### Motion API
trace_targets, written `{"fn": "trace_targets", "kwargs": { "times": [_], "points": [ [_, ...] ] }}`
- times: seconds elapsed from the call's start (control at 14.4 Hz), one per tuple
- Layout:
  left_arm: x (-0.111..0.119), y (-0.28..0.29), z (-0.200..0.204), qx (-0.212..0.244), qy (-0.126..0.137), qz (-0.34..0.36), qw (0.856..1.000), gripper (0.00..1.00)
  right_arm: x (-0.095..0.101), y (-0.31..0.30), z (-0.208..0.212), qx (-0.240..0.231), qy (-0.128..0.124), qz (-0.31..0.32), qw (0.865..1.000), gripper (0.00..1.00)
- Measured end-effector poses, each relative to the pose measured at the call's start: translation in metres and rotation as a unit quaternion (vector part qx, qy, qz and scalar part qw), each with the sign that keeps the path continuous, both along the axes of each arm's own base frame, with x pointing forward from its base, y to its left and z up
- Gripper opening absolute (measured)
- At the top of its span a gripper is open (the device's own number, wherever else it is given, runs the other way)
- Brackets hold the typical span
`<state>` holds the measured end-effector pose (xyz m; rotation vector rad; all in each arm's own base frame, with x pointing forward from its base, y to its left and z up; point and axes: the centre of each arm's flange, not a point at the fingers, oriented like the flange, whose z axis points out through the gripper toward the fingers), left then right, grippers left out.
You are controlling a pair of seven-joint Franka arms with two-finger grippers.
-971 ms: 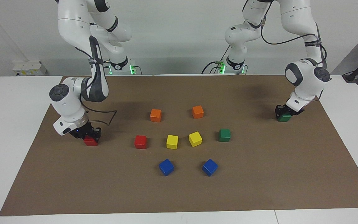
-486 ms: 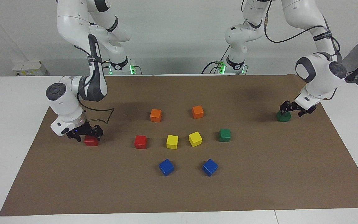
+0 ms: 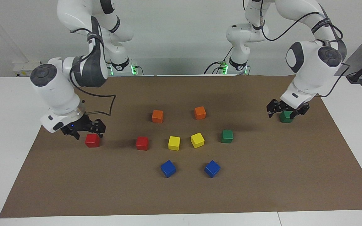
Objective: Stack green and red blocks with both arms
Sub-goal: 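Grasp the second green with the left gripper while the right gripper grasps red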
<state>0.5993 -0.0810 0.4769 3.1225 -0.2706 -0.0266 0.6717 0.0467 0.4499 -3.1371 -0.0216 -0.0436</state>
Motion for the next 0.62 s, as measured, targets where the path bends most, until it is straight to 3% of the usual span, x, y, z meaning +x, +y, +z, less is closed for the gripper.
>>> {"fn": "trace_targets", "kwargs": {
  "times": [0.28,0.49,0.62],
  "points": [
    [0.001,-0.079,-0.027,-0.010,-0.001,0.007,1.000,1.00,0.006,0.093,-0.026,0.001,0.005,-0.022,1.000,1.00],
    [0.007,-0.102,-0.056,-0.012,-0.001,0.009,1.000,1.00,0.010,0.131,-0.043,0.008,-0.013,-0.052,0.999,1.00],
    [0.011,-0.118,-0.079,-0.013,-0.002,0.019,1.000,1.00,0.010,0.139,-0.055,0.007,-0.008,-0.063,0.998,1.00]
  ]
}}
